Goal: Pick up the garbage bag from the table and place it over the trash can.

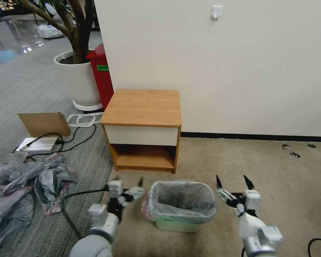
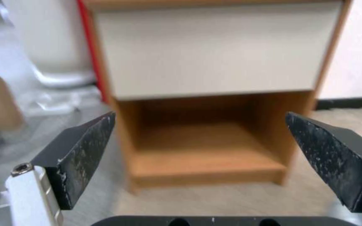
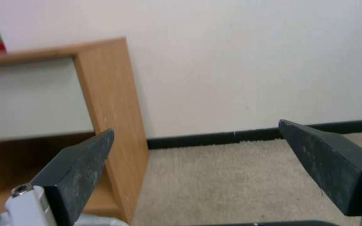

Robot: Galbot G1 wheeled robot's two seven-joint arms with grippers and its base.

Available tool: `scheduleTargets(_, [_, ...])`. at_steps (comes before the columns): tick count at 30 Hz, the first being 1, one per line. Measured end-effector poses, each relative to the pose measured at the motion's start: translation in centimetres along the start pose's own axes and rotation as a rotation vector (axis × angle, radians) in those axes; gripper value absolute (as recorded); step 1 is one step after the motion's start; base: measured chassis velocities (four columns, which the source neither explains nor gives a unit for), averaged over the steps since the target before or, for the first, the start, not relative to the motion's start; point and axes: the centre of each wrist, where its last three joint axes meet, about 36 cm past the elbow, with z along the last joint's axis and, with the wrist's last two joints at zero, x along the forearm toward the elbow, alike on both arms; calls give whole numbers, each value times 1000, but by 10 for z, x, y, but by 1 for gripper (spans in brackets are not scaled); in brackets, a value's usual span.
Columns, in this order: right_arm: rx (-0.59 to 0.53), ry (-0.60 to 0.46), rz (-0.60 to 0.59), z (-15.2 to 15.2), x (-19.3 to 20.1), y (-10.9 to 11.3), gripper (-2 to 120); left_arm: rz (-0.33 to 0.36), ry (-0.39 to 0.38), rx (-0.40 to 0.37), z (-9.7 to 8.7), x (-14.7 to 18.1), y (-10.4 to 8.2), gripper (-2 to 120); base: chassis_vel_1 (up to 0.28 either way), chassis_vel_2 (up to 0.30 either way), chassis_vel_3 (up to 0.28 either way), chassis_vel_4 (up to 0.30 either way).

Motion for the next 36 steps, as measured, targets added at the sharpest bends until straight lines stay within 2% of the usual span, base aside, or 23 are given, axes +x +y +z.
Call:
scheduleTargets(3, [-8,-30,11,2,12,-3,100,-3,-24,-49,-10,22,24,100,0,0,0,0])
scheduleTargets(4, [-8,-30,11,2,12,-3,100,-3,-24,-49,-10,22,24,100,0,0,0,0])
scheduleTargets(7, [6,-46,31,3,14,-8,100,7,-9,-73,-17,39,41,100,0,0,0,0])
scheduleTargets(12, [33,-56,47,4,13,-13,100,11,17,-65,-19,49,44,100,0,0,0,0])
scheduleTargets(36, [39,-55,47,4,12,-13,100,10,23,-53,-19,48,42,100,0,0,0,0])
